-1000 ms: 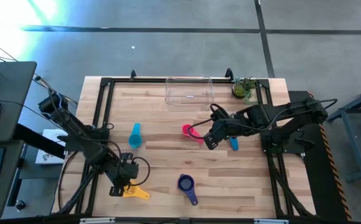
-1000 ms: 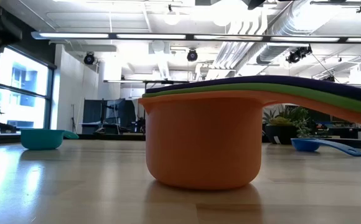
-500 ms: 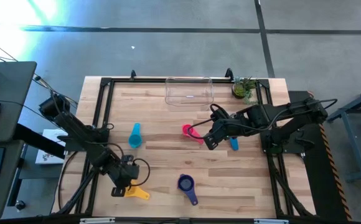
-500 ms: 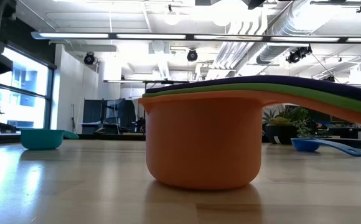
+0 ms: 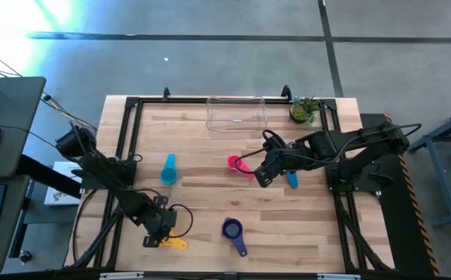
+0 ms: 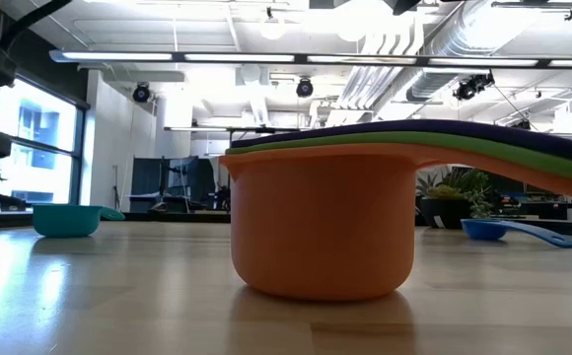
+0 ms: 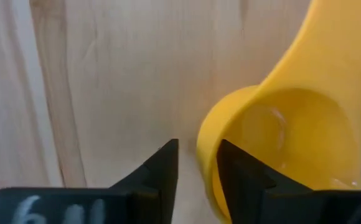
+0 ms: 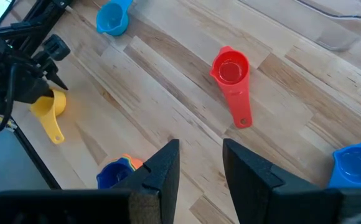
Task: Nest measuring cups in basket
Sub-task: Stack the yellow measuring cup on the dark blue measuring cup
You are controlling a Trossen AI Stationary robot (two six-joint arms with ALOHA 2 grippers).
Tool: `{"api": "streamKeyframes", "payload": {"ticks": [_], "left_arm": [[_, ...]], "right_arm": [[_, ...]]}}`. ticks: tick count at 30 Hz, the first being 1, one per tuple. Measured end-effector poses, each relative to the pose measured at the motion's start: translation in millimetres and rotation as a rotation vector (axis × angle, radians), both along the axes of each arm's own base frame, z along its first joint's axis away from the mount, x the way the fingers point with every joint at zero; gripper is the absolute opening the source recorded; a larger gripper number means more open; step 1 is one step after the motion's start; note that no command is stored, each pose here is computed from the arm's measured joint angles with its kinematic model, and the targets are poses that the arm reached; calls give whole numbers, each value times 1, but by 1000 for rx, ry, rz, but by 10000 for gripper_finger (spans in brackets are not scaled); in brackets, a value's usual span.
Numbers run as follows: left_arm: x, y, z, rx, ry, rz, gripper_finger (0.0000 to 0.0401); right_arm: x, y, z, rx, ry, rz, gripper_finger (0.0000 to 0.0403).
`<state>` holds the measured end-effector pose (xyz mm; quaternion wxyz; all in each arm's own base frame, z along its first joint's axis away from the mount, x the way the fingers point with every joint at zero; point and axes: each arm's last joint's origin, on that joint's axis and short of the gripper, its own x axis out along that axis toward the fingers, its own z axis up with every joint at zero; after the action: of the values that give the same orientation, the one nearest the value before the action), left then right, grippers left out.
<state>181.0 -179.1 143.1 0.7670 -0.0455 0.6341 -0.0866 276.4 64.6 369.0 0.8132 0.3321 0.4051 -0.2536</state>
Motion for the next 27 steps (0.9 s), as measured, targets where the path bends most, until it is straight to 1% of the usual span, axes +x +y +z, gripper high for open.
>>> {"api": "streamKeyframes", "payload": {"ticks": [6, 8, 11, 17, 23, 27], "left_arm": [[0, 0, 4, -16, -9, -2, 21], [1, 0, 7, -20, -18, -11, 7], [9, -1, 15, -41, -43, -5, 11], [32, 1, 36, -61, -124, -47, 5], [60, 17, 60, -48, -211, -72, 6], [80, 29, 79, -44, -294, -91, 5]], "right_arm": [[0, 0, 0, 3, -1, -6, 114], [0, 0, 0, 11, -3, -17, 114], [0, 0, 0, 25, -6, -36, 114], [-3, 11, 0, 65, -16, -57, 115], [-7, 25, 0, 111, -27, -79, 115], [-9, 32, 0, 105, -39, -87, 115]]}}
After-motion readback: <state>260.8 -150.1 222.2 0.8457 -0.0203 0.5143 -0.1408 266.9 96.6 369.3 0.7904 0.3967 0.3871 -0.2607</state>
